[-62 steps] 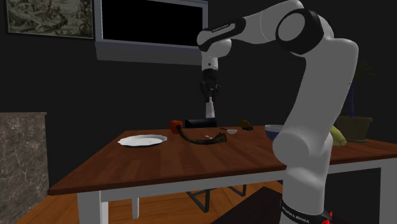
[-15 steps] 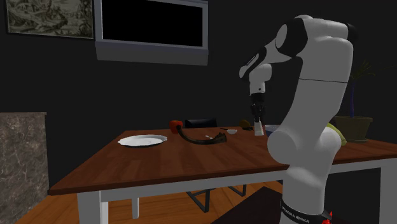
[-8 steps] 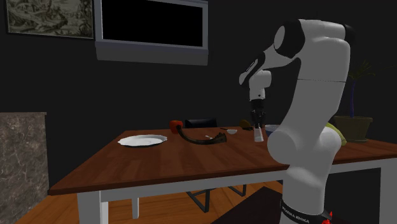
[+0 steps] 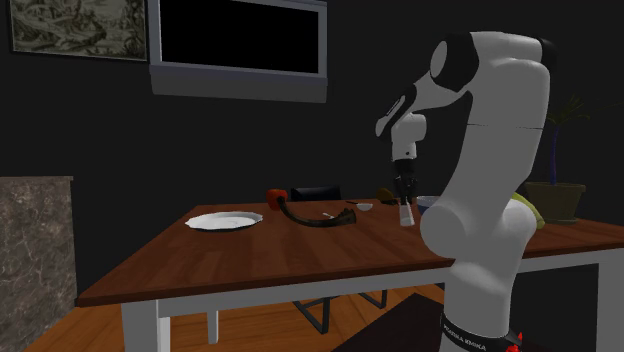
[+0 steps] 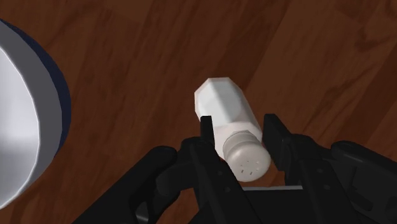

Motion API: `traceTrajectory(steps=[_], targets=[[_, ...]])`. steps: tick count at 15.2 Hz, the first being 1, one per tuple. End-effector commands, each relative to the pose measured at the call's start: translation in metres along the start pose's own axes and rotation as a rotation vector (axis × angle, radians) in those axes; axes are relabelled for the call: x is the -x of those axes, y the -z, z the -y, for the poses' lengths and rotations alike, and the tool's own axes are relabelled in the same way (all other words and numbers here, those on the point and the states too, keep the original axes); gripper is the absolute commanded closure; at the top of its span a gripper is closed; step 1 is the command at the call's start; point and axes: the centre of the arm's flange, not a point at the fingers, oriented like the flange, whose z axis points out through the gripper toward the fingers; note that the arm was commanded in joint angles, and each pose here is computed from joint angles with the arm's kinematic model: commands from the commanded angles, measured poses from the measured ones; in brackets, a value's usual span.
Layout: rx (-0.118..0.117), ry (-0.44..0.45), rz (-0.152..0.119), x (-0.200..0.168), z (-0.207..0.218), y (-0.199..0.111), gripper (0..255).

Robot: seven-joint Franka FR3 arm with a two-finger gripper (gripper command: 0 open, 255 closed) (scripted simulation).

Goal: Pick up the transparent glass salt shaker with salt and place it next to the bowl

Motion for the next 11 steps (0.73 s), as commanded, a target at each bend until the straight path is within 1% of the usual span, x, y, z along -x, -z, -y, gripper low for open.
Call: traceTrajectory(steps=[1, 2, 7, 11], targets=[[0.0, 0.0, 0.0, 0.0, 0.0, 0.0, 255], [0.0, 0.0, 0.0, 0.0, 0.0, 0.0, 0], [0.0, 0.0, 0.0, 0.0, 0.0, 0.0, 0], [0.0, 0.0, 0.0, 0.0, 0.0, 0.05, 0]])
